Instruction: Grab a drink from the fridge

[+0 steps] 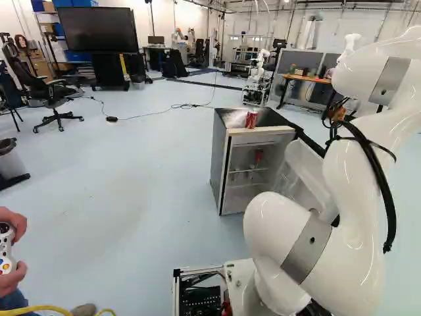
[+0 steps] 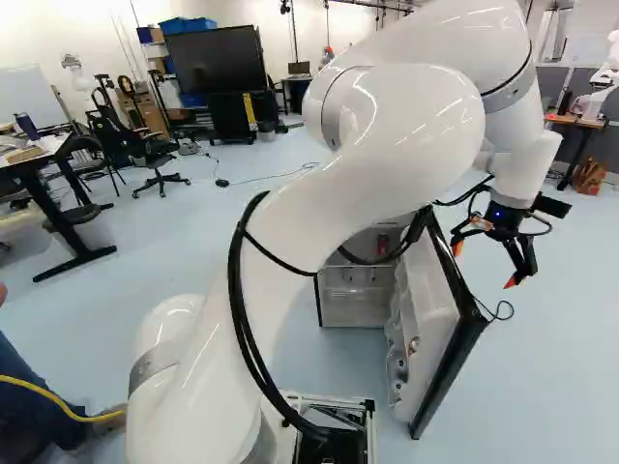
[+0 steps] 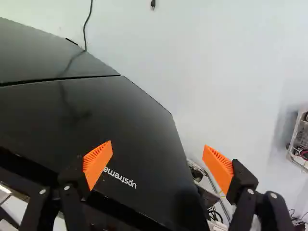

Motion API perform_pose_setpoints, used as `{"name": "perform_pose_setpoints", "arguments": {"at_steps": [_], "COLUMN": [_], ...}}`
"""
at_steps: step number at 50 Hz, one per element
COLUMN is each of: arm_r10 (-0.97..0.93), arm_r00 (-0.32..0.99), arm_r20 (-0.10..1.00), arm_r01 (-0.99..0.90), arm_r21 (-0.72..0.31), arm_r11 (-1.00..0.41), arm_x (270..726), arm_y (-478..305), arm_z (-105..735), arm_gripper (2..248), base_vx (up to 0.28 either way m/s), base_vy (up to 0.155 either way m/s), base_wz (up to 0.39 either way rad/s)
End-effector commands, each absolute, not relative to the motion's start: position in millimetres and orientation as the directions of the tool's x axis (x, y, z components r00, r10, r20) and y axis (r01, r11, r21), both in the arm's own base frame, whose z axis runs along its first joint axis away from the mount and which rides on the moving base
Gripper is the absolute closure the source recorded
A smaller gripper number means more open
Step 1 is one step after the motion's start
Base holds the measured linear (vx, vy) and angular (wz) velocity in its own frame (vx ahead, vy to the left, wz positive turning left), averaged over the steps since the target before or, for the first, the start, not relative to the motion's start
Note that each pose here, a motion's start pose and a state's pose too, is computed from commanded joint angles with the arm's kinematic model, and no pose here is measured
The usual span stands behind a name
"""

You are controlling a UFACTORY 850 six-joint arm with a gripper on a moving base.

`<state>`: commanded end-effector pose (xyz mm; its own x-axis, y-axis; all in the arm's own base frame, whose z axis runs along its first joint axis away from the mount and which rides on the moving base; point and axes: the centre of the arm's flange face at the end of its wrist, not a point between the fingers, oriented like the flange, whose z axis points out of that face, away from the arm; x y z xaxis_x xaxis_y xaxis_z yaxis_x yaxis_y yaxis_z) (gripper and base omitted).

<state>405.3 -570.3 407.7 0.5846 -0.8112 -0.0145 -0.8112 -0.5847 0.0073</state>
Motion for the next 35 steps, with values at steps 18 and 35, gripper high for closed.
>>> {"name": "perform_pose_setpoints", "arguments": {"at_steps": [18, 35], "arm_r10": [-0.798, -0.79], "arm_r00": [0.6, 0.61], "arm_r20": [-0.059, -0.065], "arm_r01": [-0.799, -0.791], "arm_r21": [0.007, 0.007], "arm_r11": [-0.601, -0.611], "arm_x": [401, 391], "arm_y": [-540, -514], "arm_z": [406, 404], "arm_gripper": [3, 3], "base_vx": [0.0, 0.0], "base_vy": [0.0, 0.0], "base_wz": [0.0, 0.0]}}
